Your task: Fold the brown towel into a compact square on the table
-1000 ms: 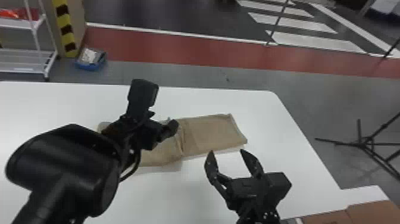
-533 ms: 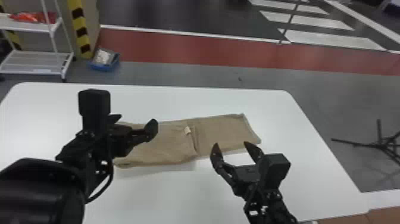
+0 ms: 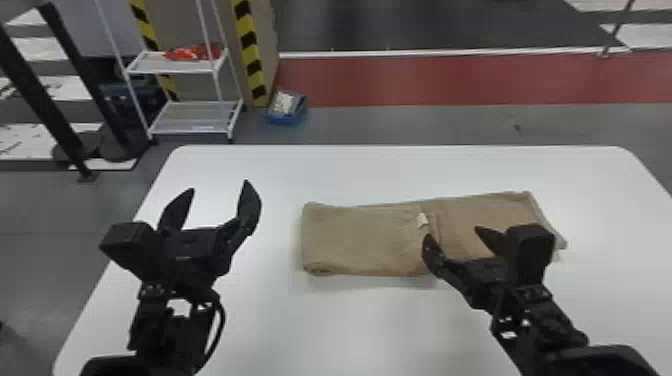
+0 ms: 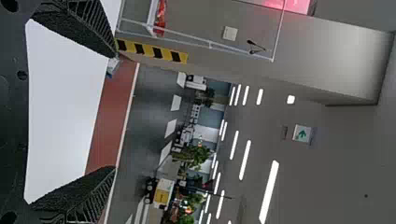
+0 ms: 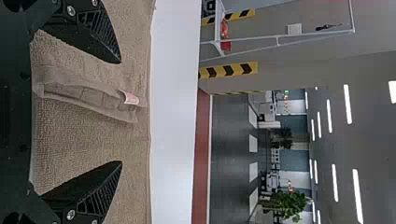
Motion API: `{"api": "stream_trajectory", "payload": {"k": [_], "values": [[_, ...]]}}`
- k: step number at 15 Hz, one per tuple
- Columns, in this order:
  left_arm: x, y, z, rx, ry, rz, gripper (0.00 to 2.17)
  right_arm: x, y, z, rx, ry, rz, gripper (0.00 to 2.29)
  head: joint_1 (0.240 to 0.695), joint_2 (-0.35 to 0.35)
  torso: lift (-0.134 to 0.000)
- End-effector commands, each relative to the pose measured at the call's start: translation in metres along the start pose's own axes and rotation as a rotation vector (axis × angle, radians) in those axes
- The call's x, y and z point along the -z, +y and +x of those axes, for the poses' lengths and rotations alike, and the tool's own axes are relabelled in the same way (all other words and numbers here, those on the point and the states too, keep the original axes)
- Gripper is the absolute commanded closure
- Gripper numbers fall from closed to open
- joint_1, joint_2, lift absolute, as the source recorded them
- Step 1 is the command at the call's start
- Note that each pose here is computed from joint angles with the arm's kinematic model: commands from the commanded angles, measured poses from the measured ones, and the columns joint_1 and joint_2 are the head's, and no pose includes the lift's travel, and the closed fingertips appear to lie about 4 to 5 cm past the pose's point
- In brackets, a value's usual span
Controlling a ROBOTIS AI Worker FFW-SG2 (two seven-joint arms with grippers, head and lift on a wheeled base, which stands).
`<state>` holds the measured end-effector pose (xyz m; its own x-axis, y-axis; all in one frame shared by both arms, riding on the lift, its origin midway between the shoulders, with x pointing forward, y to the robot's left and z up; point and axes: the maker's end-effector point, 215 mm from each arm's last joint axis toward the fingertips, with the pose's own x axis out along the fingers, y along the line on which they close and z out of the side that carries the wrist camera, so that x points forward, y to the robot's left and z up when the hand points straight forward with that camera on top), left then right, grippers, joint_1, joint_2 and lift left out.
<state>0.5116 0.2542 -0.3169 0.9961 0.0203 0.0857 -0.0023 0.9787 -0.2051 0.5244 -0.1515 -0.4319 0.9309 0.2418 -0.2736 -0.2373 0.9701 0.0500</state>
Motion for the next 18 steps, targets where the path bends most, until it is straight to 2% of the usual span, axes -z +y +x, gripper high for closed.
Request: {"api": "stream_trajectory", "payload": {"k": [1,3,8,18], "values": [[0.015,0.009,-0.010,-0.017,0.011,-0.027,0.02,0.006,0.006,0.007,-0.044,0.052,0.019,0.12,0.695,0.108,-0.099],[0.024,0.005,-0.012,-0.004,0.028,-0.038,0.02,0.006,0.006,0.011,-0.064,0.063,0.024,0.12,0.695,0.120,-0.099],[0.034,0.000,-0.015,0.018,0.047,-0.042,0.03,0.021,-0.002,0.030,-0.063,0.115,0.032,0.12,0.695,0.109,-0.099],[0.044,-0.015,-0.012,0.049,0.063,-0.049,0.03,0.036,0.004,0.053,-0.097,0.162,0.013,0.20,0.695,0.096,-0.099]]}}
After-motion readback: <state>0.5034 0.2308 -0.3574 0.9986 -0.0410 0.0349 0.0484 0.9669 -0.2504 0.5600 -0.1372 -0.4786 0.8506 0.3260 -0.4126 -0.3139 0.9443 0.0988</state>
